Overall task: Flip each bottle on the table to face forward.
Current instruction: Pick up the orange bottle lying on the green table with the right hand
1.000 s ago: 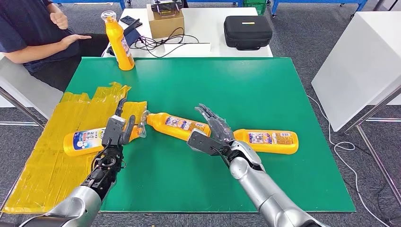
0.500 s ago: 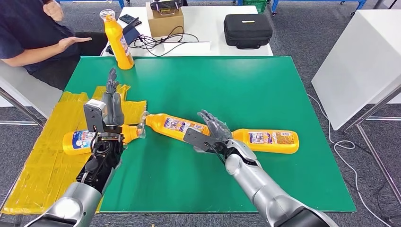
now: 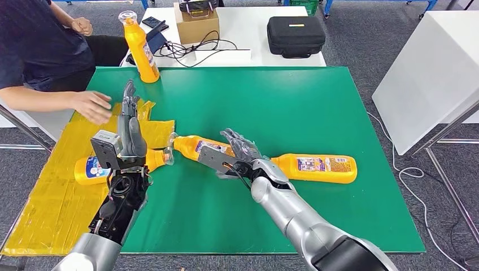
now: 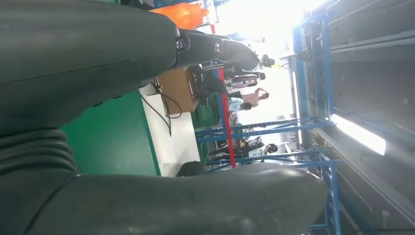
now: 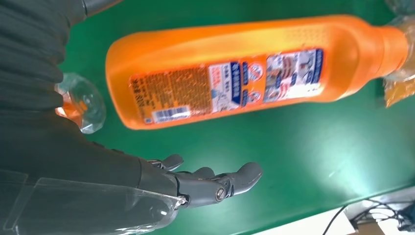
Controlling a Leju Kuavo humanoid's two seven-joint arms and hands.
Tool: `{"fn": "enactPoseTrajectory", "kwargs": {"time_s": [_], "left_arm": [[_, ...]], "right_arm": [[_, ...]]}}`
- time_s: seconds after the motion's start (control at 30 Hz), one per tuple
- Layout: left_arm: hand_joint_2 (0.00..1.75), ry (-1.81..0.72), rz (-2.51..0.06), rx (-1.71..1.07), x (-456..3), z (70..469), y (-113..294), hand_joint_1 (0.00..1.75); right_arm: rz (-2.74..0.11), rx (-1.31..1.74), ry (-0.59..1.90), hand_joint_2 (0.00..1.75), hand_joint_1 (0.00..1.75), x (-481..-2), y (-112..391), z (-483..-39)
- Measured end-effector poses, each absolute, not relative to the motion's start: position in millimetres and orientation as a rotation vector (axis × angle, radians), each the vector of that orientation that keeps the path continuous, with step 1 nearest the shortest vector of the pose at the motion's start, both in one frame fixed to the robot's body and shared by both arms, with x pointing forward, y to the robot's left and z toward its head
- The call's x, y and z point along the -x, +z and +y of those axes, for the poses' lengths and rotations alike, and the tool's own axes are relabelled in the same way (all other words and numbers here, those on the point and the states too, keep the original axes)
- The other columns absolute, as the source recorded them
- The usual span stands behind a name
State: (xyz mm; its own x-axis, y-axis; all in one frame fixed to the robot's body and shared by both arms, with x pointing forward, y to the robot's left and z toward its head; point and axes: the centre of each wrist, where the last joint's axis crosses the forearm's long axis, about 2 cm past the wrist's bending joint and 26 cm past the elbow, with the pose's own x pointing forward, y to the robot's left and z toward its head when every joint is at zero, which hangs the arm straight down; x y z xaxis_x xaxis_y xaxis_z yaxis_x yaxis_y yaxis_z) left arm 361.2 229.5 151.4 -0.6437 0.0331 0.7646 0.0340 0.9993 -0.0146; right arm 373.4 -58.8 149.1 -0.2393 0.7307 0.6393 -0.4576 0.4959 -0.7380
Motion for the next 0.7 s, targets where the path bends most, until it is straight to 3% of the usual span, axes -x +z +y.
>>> {"fn": "enactPoseTrajectory", "kwargs": {"time_s": [0.33, 0.67, 0.7], "left_arm": [[0.0, -0.001, -2.3, 0.111, -347, 222, 154, 0.0], [0.0, 0.001, -2.347, 0.189, -335, 209, 164, 0.0], [0.0, 0.005, -2.349, 0.194, -334, 208, 164, 0.0]], "right_arm": [[-1.271, 0.303, 1.171, 1.75, 0.0, -364, 150, -40], [-0.977, 0.644, 1.372, 1.75, 0.0, -355, 124, -48], [-0.946, 0.67, 1.388, 1.75, 0.26, -354, 122, -49]]}}
